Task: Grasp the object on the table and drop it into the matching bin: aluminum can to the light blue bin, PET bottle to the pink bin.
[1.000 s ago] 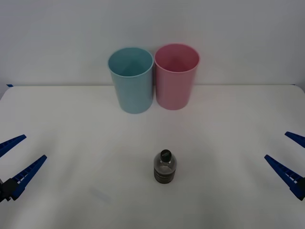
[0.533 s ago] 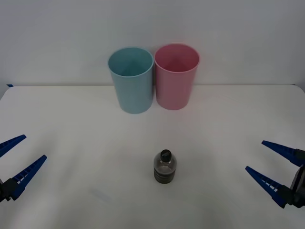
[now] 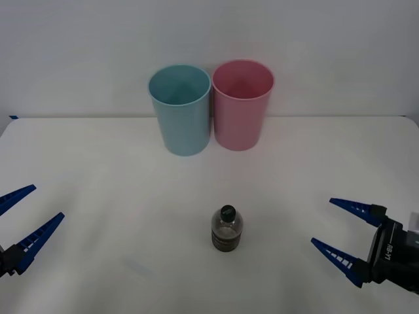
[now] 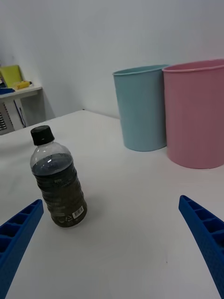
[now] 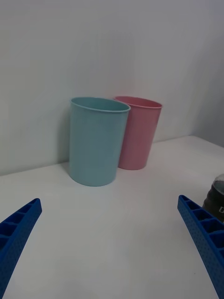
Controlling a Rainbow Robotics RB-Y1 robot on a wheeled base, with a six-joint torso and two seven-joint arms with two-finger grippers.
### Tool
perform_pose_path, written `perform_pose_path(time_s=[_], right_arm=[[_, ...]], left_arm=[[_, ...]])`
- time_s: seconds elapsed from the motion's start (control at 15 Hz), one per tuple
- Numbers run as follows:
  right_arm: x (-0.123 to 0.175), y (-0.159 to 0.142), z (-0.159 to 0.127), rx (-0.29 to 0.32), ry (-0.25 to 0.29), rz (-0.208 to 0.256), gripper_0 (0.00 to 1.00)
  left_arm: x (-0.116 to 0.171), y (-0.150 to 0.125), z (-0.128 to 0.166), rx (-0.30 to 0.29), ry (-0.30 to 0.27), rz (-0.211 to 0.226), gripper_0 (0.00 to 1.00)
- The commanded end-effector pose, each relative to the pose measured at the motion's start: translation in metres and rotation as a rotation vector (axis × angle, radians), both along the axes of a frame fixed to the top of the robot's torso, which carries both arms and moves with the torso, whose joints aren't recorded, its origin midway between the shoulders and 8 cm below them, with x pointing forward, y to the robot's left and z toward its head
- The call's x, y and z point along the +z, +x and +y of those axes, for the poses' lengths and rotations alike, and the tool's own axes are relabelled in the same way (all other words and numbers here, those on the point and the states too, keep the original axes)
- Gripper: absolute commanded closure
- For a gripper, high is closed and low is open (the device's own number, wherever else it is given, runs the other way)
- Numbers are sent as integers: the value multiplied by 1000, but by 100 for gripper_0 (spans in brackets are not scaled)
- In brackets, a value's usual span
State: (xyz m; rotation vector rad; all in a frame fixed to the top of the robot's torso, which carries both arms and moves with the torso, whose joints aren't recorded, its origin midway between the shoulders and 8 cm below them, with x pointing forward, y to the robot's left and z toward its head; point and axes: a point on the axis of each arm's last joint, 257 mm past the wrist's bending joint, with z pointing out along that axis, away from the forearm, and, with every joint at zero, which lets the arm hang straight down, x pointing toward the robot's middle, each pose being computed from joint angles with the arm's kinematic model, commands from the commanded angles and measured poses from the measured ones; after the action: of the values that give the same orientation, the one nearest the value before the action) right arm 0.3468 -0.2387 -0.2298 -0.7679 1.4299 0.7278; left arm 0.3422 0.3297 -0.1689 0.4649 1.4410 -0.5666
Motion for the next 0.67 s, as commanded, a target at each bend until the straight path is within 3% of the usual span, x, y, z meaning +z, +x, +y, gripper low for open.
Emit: perform_pose_path(time_s=[0.07,0.33,0.67], right_arm=[[-12,5,17,38,4,14,0],[-31,10,44,81,12,58,0],[-50,14,78,101,-19,65,0]], left_arm=[[0,0,0,0,0,0,0],[0,0,0,0,0,0,0],[0,0,0,0,0,0,0]])
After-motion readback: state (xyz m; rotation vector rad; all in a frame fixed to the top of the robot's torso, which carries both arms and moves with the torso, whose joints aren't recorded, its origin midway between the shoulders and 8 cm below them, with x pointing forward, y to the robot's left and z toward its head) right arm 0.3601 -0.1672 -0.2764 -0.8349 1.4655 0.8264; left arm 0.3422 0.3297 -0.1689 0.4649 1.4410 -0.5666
